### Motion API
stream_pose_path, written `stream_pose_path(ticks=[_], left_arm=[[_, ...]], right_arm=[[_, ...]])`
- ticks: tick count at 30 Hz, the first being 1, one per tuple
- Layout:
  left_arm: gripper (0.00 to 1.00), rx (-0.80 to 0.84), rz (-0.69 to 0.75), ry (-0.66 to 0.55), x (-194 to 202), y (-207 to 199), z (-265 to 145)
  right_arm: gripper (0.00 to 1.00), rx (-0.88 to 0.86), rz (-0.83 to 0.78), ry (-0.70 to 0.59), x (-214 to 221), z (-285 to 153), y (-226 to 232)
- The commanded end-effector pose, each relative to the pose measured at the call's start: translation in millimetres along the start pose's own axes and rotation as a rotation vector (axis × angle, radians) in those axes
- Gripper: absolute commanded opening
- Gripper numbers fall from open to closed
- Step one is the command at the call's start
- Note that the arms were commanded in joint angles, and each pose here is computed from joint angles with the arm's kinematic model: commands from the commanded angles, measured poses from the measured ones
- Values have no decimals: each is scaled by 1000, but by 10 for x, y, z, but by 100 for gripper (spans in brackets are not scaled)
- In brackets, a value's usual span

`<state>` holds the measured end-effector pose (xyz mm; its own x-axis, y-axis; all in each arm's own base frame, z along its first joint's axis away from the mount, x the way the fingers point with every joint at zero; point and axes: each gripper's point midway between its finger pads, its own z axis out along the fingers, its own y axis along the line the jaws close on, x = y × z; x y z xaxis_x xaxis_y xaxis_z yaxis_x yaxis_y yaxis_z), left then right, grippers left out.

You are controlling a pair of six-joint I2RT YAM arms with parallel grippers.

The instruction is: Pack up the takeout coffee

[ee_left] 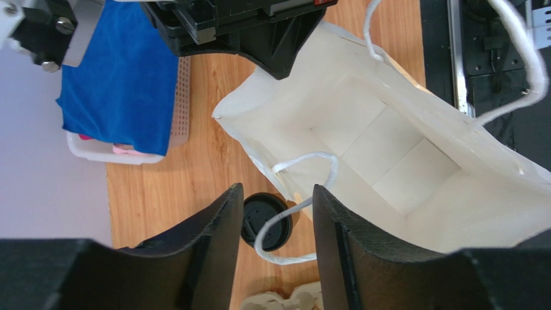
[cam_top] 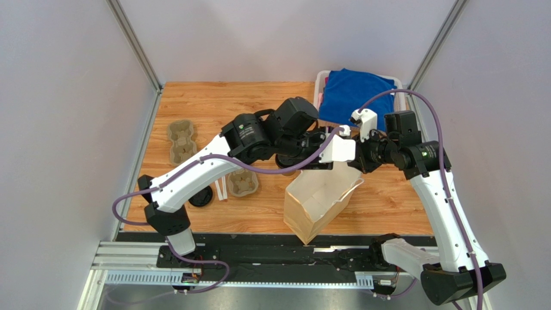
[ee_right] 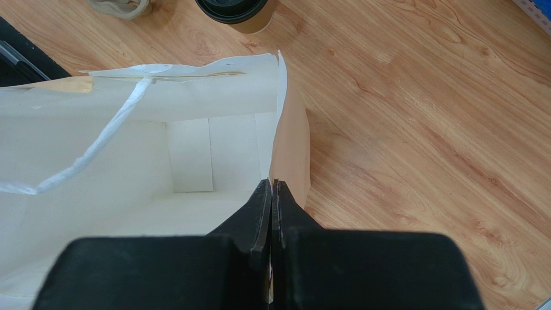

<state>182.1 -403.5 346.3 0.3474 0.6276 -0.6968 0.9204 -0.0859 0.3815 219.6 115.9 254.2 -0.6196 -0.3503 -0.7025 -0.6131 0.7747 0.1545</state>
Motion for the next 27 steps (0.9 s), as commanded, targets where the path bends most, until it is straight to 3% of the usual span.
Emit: stream_pose_path(ticks=[1, 7, 13, 27], left_arm=[[57, -16, 39, -161, -364, -26, -468], [58, 47, 130, -233, -465, -171, -622], [55, 99, 186, -186, -395, -215, -545], [48, 147, 107, -137, -377, -187, -178]], right_arm=[[0, 8, -18, -25, -33, -21, 1], [0, 10, -21, -22, -19, -16, -5], [0, 8, -25, -25, -32, -17, -3], [0, -5, -27, -24, -39, 14, 2]])
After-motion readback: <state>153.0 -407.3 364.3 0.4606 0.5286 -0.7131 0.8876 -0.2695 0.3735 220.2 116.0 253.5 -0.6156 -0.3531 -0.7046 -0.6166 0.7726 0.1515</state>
